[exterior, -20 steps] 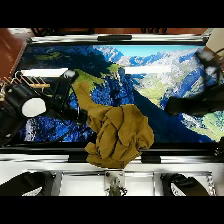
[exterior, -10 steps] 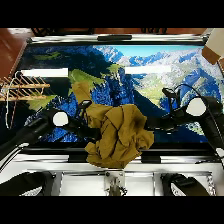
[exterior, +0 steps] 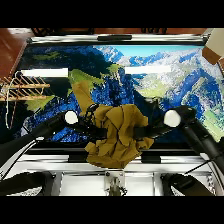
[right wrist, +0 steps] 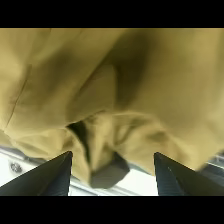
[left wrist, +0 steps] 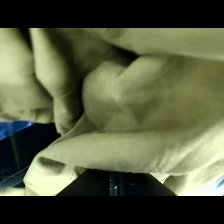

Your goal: Fold the shirts.

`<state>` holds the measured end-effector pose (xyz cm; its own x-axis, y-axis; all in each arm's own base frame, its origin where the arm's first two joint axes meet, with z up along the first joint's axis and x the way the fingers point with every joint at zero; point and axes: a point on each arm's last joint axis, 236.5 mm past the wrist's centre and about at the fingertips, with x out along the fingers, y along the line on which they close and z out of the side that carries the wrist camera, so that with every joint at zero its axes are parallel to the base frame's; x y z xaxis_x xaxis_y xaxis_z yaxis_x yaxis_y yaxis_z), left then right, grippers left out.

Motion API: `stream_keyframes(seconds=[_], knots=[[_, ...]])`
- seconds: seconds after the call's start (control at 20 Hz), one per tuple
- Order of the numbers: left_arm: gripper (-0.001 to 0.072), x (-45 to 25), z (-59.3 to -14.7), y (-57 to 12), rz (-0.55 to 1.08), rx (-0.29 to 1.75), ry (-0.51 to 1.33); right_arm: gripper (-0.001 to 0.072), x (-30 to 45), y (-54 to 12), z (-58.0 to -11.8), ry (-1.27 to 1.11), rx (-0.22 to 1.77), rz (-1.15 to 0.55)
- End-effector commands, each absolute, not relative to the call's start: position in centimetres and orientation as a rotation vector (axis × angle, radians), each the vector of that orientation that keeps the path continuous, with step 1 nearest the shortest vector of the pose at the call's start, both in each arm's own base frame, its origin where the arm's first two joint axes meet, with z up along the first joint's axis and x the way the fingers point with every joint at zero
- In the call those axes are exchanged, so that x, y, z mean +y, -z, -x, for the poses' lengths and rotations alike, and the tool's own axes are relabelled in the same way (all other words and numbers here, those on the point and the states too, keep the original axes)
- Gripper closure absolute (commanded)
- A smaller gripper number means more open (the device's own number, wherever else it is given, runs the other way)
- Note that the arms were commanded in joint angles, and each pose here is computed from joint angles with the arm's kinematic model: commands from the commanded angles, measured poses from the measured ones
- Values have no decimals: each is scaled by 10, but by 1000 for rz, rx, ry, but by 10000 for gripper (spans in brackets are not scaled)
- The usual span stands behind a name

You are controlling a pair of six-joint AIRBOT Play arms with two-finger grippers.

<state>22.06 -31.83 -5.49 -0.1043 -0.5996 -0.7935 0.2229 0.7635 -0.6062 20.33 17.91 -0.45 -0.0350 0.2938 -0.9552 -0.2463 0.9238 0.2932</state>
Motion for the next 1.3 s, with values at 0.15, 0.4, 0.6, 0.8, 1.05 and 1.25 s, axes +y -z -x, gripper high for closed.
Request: stream_keyframes(seconds=[0.15,0.4,0.6,0.8,1.05,1.25], knots=[[659,-322,-219,53,289,1510,773,88,220,48,-171,-536,1654,85],[659,-334,-245,13,250,1361,865,653,213,69,-169,-489,1726,143],[660,-325,-312,-88,223,1047,938,653,192,-19,-241,-511,1353,392],[660,-271,-364,-277,237,603,908,653,138,-262,-318,-295,601,411],[660,-240,-276,-537,318,-61,1009,653,125,-587,-205,-549,-359,-195],[660,-224,-205,-608,321,-295,1058,653,131,-625,-164,-686,-483,-283]])
